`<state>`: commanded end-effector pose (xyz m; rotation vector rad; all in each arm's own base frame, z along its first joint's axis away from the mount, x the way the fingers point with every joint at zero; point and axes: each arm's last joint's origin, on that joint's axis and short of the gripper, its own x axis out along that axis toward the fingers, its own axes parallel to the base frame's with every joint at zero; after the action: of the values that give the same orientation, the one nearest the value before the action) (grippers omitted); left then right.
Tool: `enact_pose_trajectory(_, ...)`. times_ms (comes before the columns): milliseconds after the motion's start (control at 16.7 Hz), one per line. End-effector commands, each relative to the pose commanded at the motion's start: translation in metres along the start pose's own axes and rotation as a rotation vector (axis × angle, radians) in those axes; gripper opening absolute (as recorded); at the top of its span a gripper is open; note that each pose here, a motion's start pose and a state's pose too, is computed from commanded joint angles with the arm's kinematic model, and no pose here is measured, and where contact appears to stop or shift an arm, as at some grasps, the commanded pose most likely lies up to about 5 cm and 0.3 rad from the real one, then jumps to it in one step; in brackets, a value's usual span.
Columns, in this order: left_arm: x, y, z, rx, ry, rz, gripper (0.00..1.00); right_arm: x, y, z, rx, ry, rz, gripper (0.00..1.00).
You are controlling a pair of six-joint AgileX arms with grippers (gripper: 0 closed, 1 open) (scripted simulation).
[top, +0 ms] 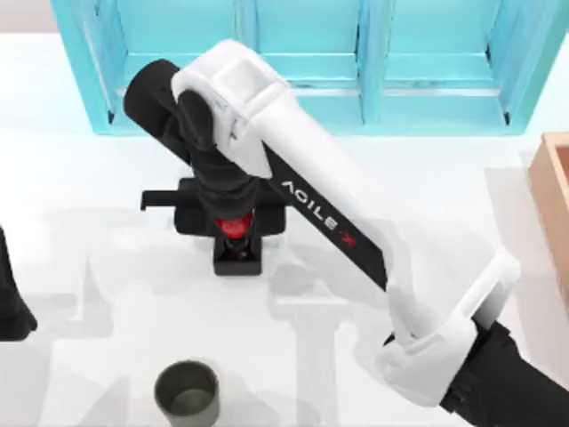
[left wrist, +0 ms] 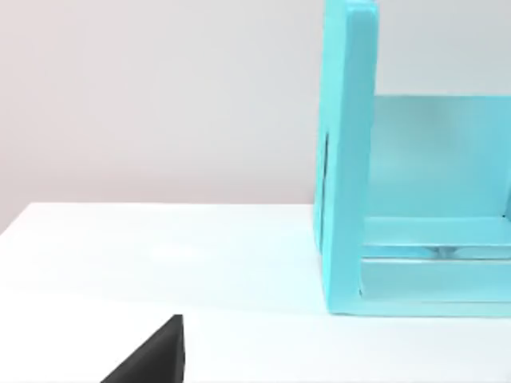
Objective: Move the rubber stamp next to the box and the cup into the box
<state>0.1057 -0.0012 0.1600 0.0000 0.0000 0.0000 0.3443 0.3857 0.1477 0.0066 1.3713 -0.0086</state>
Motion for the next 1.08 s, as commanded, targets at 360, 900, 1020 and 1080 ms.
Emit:
enact_pose_trajectory(360, 0.000, 0.000, 0.000, 0.000, 0.000, 0.000, 1.00, 0.000, 0.000, 0.000, 0.000, 0.000, 0.000, 0.00)
enact_pose_trajectory(900, 0.000, 0.000, 0.000, 0.000, 0.000, 0.000, 1.00, -0.050, -0.003, 0.019, -0.023, -0.050, 0.061, 0.00)
enact_pose_trajectory(1020, 0.000, 0.000, 0.000, 0.000, 0.000, 0.000, 1.00, -0.065, -0.012, 0.027, -0.022, -0.052, 0.062, 0.00)
enact_pose_trajectory(1080, 0.000, 0.000, 0.000, 0.000, 0.000, 0.000, 1.00, -0.070, -0.017, 0.030, -0.021, -0.049, 0.057, 0.00)
